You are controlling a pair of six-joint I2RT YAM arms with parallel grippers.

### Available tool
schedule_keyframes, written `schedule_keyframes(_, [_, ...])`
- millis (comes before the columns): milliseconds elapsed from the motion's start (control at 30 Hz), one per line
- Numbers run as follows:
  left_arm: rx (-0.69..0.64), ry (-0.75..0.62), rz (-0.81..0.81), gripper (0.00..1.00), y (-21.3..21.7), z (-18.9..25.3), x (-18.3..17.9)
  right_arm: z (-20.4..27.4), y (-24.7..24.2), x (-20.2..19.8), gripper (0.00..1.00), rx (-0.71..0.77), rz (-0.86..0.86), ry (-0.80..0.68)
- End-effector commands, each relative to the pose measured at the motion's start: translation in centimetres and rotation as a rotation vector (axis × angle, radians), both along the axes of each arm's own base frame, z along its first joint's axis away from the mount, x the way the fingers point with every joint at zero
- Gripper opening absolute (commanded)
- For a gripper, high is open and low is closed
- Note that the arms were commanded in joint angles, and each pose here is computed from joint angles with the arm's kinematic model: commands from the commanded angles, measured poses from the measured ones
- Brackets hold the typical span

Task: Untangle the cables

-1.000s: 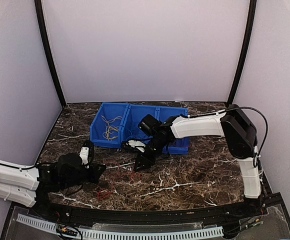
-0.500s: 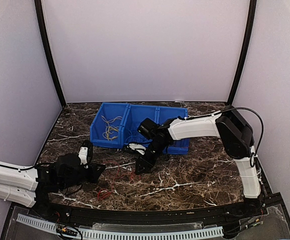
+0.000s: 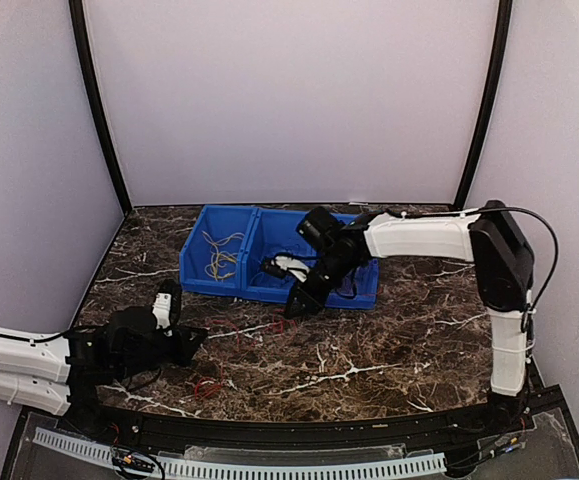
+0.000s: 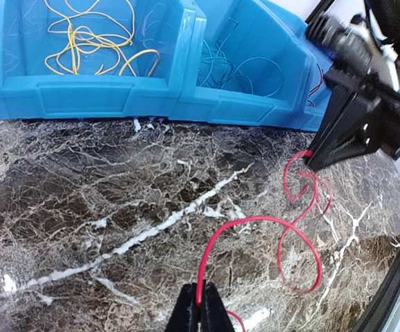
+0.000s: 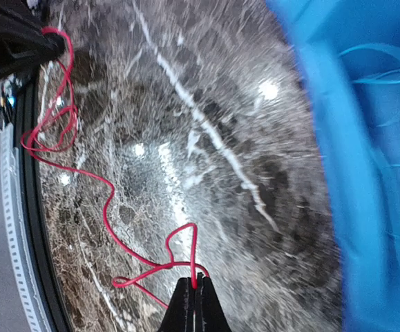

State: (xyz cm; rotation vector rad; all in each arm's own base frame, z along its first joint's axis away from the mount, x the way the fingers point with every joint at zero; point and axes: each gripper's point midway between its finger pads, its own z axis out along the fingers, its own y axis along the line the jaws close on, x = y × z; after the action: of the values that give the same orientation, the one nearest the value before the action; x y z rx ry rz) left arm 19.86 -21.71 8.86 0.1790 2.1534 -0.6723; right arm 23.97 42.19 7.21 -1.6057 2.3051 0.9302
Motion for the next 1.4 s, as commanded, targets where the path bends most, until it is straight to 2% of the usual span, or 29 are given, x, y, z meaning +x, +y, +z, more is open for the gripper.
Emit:
schedule_keyframes(0, [-0.01, -0.024, 0.047, 0.0, 1.2, 0.5, 0.2, 8.3, -4.2, 4.4, 0.0, 0.169, -0.097, -0.143])
schedule_keyframes(167, [-0.021, -0.055, 0.048, 0.0, 0.9, 1.5, 0.6, 12.0, -8.0, 7.2, 0.0, 0.271, -0.196, -0.193])
schedule_keyframes(267, [0.021, -0.084, 0.008, 0.0, -0.5, 2.8, 1.3, 13.3, -9.6, 8.9, 0.0, 0.231, -0.21, -0.299])
schedule_keyframes(400, [0.07, -0.133, -0.039, 0.0, -2.9, 5.5, 2.6, 14.8, -13.5, 13.0, 0.0, 0.222, -0.332, -0.371])
schedule_keyframes(533, [-0.03, -0.235, -0.084, 0.0, -6.5, 10.9, 4.2, 14.2, -15.7, 15.4, 0.0, 0.199, -0.395, -0.358])
schedule_keyframes(600, [-0.127, -0.321, -0.114, 0.0, -9.4, 16.3, 5.3, 13.2, -16.0, 16.1, 0.0, 0.181, -0.407, -0.347])
schedule_keyframes(633, [-0.129, -0.343, -0.139, 0.0, -10.8, 16.9, 5.8, 12.8, -16.0, 16.3, 0.0, 0.178, -0.411, -0.337])
schedule_keyframes(733, [-0.192, -0.448, -0.192, 0.0, -15.9, 22.9, 8.1, 12.6, -15.7, 16.8, 0.0, 0.192, -0.419, -0.316])
schedule_keyframes(867, [-0.189, -0.554, -0.269, 0.0, -22.2, 28.2, 11.1, 14.0, -15.0, 17.5, 0.0, 0.239, -0.435, -0.32])
schedule_keyframes(933, [-0.162, -0.594, -0.27, 0.0, -24.6, 29.5, 12.9, 15.3, -14.9, 18.2, 0.0, 0.261, -0.451, -0.35])
schedule_keyframes(1100, [-0.134, -0.633, -0.224, 0.0, -27.3, 29.3, 17.3, 15.8, -15.2, 19.5, 0.0, 0.242, -0.483, -0.394])
schedule_keyframes(1133, [-0.129, -0.628, -0.2, 0.0, -27.5, 28.2, 18.3, 15.4, -15.4, 19.8, 0.0, 0.232, -0.488, -0.397])
schedule_keyframes(1367, [-0.157, -0.588, -0.091, 0.0, -25.9, 22.9, 21.6, 11.4, -15.6, 20.7, 0.0, 0.188, -0.496, -0.327])
